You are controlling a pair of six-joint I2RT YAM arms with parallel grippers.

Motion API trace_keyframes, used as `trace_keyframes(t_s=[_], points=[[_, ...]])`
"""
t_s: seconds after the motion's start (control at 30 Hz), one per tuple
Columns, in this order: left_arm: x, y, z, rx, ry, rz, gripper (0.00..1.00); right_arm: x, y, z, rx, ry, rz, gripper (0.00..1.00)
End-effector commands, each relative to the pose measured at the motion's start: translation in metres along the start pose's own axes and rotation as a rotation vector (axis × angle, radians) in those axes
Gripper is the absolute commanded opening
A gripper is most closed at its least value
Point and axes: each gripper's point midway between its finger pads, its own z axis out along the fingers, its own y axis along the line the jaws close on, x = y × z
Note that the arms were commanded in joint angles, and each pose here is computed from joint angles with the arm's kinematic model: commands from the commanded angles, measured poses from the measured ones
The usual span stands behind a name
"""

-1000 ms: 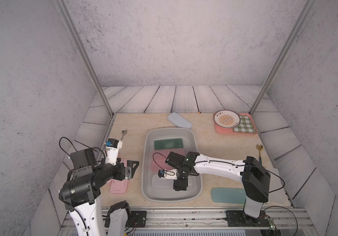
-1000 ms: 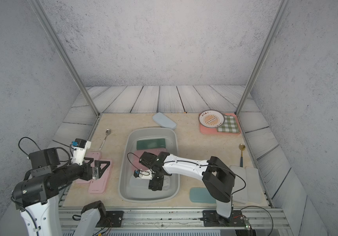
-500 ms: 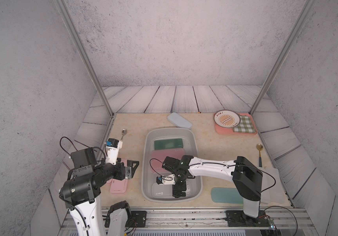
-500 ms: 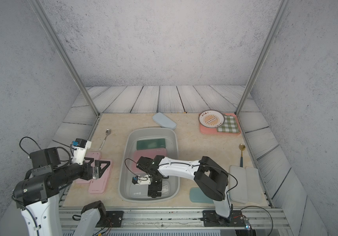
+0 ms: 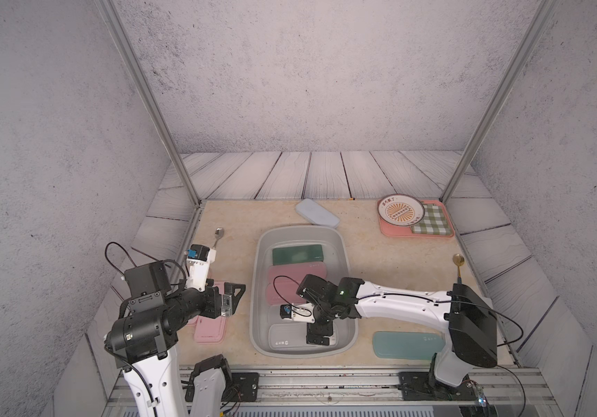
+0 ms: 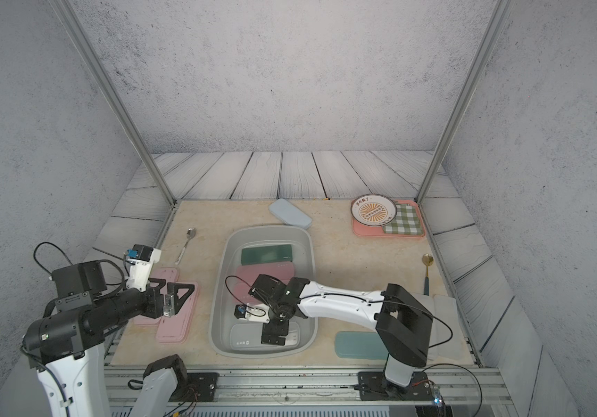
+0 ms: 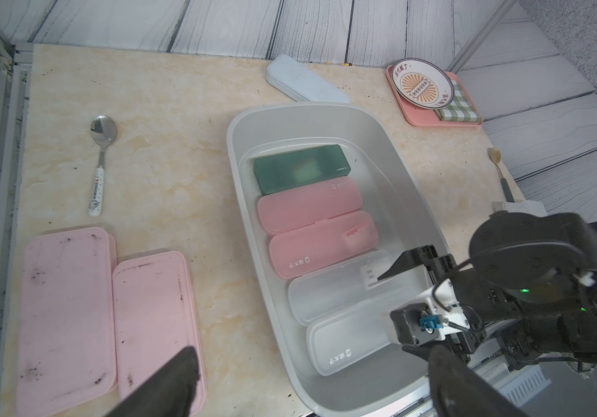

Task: Put the pencil case into the storage box
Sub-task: Place the pencil case at the storage box, then adjust the pencil case in the storage box.

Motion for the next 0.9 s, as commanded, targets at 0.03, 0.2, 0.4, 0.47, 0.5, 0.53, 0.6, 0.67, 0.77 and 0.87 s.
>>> trace_keyframes(t_s=[0.03,0.2,0.4,0.47,0.5,0.53,0.6,0.67,0.77,0.87], points=[[0.0,-0.002,-0.001,0.007,-0.013,0.009,1.0,0.01,-0.06,0.019,0.303,0.122,0.108,0.99],[0.0,-0.002,-0.001,0.005,-0.015,0.01,1.0,0.007,-0.07,0.032,0.34,0.153,0.121,0.99],[0.0,-0.002,-0.001,0.007,-0.017,0.011,1.0,0.011,-0.063,0.05,0.29,0.183,0.101,0.99],[-0.001,-0.002,-0.001,0.009,-0.016,0.011,1.0,0.012,-0.056,0.052,0.246,0.187,0.098,0.99],[-0.001,-0.002,-0.001,0.009,-0.014,0.009,1.0,0.013,-0.05,0.053,0.214,0.182,0.098,0.99],[-0.001,-0.001,0.0,0.01,-0.013,0.007,1.0,0.012,-0.045,0.053,0.187,0.173,0.097,0.99],[-0.001,-0.001,0.0,0.012,-0.015,0.006,1.0,0.012,-0.035,0.052,0.145,0.164,0.096,0.99],[-0.001,-0.001,0.0,0.012,-0.015,0.007,1.0,0.014,-0.032,0.052,0.128,0.163,0.099,0.99],[-0.001,-0.001,0.0,0.01,-0.018,0.008,1.0,0.02,-0.022,0.052,0.085,0.177,0.088,0.99],[-0.001,-0.001,0.0,0.009,-0.018,0.007,1.0,0.024,-0.019,0.054,0.068,0.2,0.085,0.99]])
